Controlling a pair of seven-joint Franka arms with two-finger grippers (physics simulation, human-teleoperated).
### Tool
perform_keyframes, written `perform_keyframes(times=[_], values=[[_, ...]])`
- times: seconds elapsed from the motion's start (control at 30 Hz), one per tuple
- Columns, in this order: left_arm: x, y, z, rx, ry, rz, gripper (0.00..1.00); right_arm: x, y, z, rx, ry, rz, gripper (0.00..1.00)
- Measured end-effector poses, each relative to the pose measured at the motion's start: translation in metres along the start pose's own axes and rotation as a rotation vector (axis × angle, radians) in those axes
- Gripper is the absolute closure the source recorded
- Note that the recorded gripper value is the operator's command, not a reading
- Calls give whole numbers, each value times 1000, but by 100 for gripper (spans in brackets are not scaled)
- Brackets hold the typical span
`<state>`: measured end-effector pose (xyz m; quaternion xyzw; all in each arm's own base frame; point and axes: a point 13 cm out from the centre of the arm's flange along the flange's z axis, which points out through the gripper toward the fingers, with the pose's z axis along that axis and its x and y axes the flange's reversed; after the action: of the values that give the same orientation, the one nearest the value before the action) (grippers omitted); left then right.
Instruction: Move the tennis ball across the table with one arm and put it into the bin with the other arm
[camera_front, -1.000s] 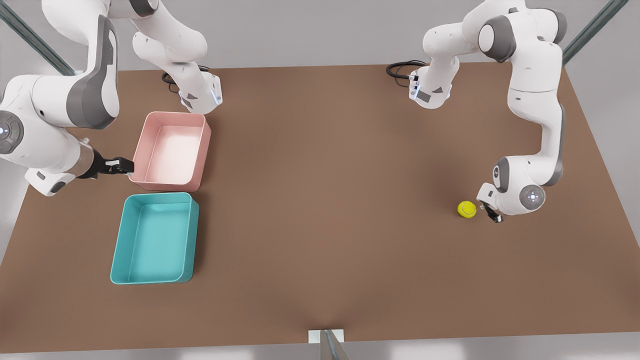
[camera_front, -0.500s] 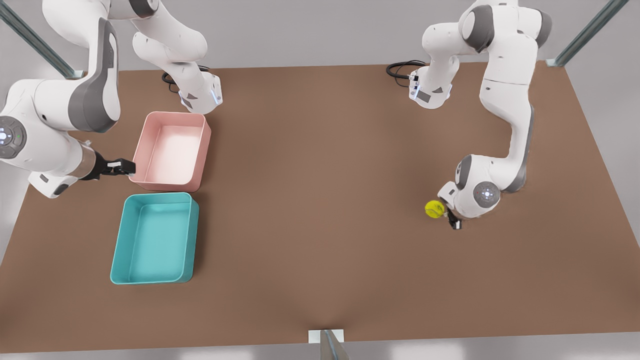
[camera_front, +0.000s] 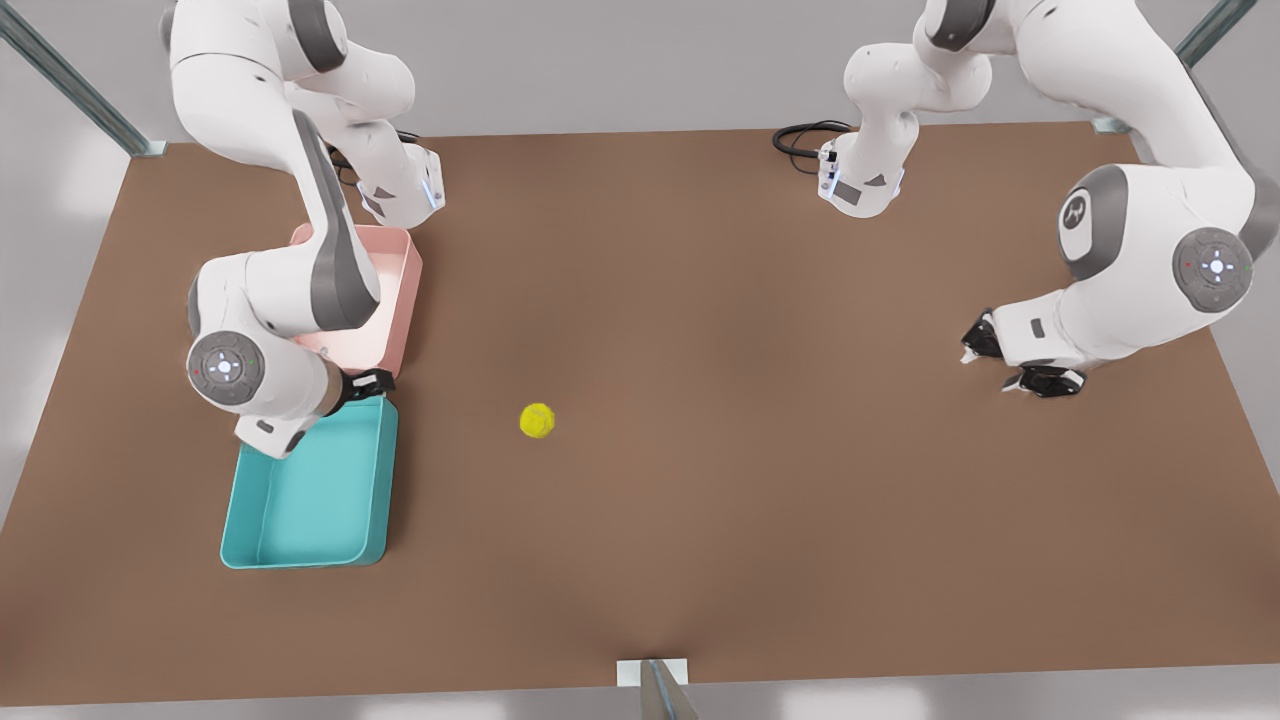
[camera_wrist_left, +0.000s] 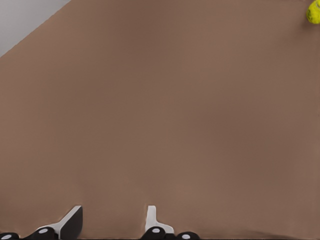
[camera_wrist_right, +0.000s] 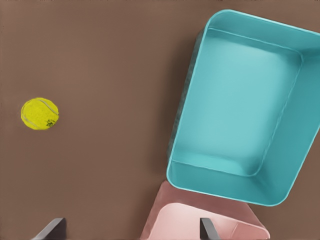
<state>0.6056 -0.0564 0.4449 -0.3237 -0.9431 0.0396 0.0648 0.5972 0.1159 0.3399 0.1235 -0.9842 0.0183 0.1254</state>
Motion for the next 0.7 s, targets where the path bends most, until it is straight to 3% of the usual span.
perform_keyframes(times=[0.33,0.7], values=[[27,-22,25,70,174,-322,0,-74,48,66,-42,-102,72,0],[34,-25,26,59,211,-525,0,-47,25,144,-39,-128,189,0]])
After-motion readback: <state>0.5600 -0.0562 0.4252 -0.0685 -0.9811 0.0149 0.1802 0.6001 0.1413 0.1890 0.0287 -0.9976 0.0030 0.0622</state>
